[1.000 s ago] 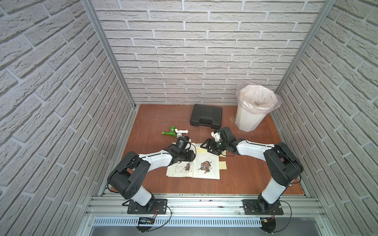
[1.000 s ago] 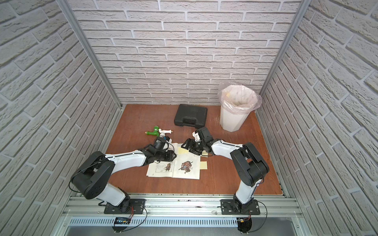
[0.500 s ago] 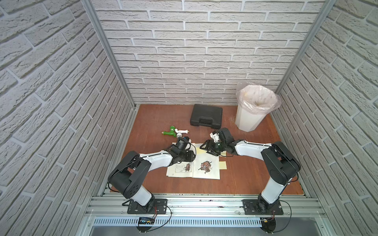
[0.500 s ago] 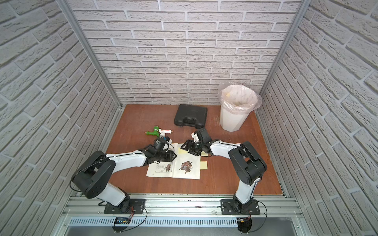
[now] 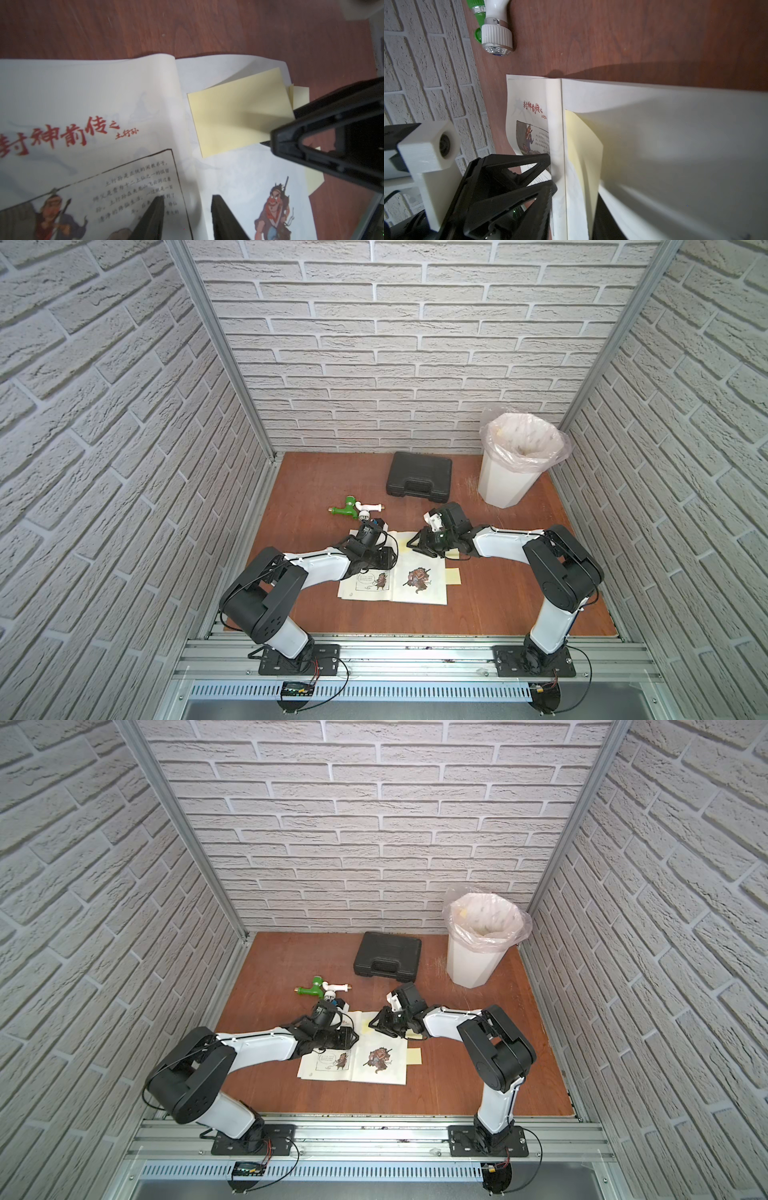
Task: Peel off the used sticky note
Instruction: Tear off the note from the book.
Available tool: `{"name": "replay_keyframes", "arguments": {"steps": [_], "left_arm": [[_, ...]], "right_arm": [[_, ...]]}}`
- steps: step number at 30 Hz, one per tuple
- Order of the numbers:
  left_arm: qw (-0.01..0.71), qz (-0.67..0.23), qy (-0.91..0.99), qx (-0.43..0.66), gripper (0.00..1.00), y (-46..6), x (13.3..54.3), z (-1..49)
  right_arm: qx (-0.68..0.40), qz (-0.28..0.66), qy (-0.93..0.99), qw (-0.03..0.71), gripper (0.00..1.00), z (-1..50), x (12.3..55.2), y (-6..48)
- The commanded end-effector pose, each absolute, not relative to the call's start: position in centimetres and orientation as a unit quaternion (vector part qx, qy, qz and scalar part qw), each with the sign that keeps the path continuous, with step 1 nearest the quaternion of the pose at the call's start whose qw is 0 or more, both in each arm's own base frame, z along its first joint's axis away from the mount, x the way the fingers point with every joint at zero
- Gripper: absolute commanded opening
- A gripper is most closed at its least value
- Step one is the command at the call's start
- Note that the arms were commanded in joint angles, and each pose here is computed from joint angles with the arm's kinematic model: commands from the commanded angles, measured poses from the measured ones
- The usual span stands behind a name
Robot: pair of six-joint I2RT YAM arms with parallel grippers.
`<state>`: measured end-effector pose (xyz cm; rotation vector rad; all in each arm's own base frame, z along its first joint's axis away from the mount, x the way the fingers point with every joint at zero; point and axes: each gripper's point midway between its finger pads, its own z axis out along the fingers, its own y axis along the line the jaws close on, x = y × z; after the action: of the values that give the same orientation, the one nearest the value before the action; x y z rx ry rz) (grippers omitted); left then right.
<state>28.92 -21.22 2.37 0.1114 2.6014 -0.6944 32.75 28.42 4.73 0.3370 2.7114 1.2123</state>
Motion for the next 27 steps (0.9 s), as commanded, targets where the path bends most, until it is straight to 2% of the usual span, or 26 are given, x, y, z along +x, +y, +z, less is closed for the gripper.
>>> {"name": "replay_keyframes", "arguments": {"steps": [1, 6, 12, 23, 27], "left_arm": [[0.194, -0.226, 0.954, 0.032, 0.43, -19.8, 27.6, 0.0], [0.202, -0.228, 0.952, 0.039, 0.43, -19.7, 27.4, -0.1], [0.21, -0.226, 0.95, 0.051, 0.44, -19.4, 27.1, -0.2], [0.217, -0.224, 0.949, 0.052, 0.51, -18.9, 26.8, -0.8], [0.217, -0.225, 0.949, 0.052, 0.6, -18.8, 26.7, -0.9]], "right_arm": [[0.105, 0.42, 0.897, 0.087, 0.25, 5.6, 33.0, 29.0], [0.111, 0.425, 0.894, 0.088, 0.12, 6.0, 33.2, 29.1], [0.116, 0.428, 0.891, 0.095, 0.04, 6.9, 33.4, 29.0], [0.122, 0.437, 0.883, 0.12, 0.03, 9.6, 34.0, 28.9], [0.119, 0.435, 0.883, 0.13, 0.03, 10.5, 34.1, 28.7]]}}
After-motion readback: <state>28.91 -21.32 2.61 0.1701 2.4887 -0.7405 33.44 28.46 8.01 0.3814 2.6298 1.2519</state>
